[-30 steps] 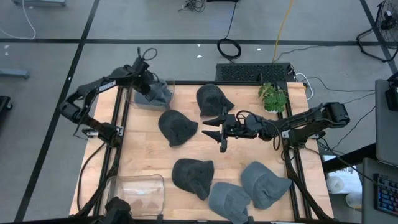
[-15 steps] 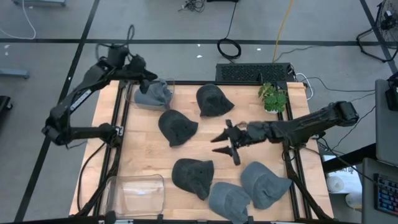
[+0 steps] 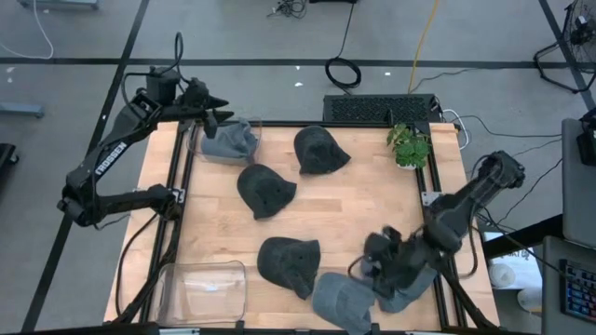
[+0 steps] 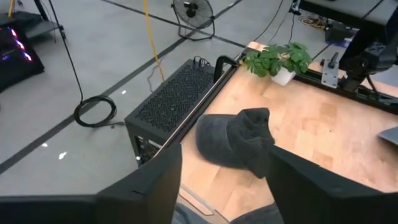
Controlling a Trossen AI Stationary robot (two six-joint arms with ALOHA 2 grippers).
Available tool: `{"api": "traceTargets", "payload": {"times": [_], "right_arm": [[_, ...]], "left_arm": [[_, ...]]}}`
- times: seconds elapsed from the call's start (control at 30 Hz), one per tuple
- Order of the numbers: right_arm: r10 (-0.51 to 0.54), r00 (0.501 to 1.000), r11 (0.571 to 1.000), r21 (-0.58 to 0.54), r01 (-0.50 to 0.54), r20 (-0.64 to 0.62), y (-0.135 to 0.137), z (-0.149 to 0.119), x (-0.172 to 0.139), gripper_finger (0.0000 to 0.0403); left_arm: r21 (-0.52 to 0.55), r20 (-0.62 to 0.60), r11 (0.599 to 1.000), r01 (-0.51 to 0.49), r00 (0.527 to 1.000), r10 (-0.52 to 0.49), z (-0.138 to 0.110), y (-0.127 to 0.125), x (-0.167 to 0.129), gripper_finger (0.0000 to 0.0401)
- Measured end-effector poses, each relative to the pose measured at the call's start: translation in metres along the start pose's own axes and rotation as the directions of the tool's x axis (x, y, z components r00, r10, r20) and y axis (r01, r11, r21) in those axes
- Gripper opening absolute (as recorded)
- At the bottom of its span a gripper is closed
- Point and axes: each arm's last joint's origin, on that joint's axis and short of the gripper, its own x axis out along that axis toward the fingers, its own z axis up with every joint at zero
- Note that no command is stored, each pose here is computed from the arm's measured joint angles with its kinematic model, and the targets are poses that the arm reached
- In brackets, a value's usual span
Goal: Pick & Place hat
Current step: Put the right gray cap into the top transparent bin
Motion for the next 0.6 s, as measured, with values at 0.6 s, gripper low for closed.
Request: {"api": "traceTargets", "payload": {"times": [0.6], "right_arm": [[-0.317,0.893,0.890,0.225,0.397,-0.319,0.000,-0.085,0.056,0.0134]], "left_arm": [[-0.034,0.000,0.999,-0.002,1.000,0.002,0.000,0.000,0.000,0.0289]]}}
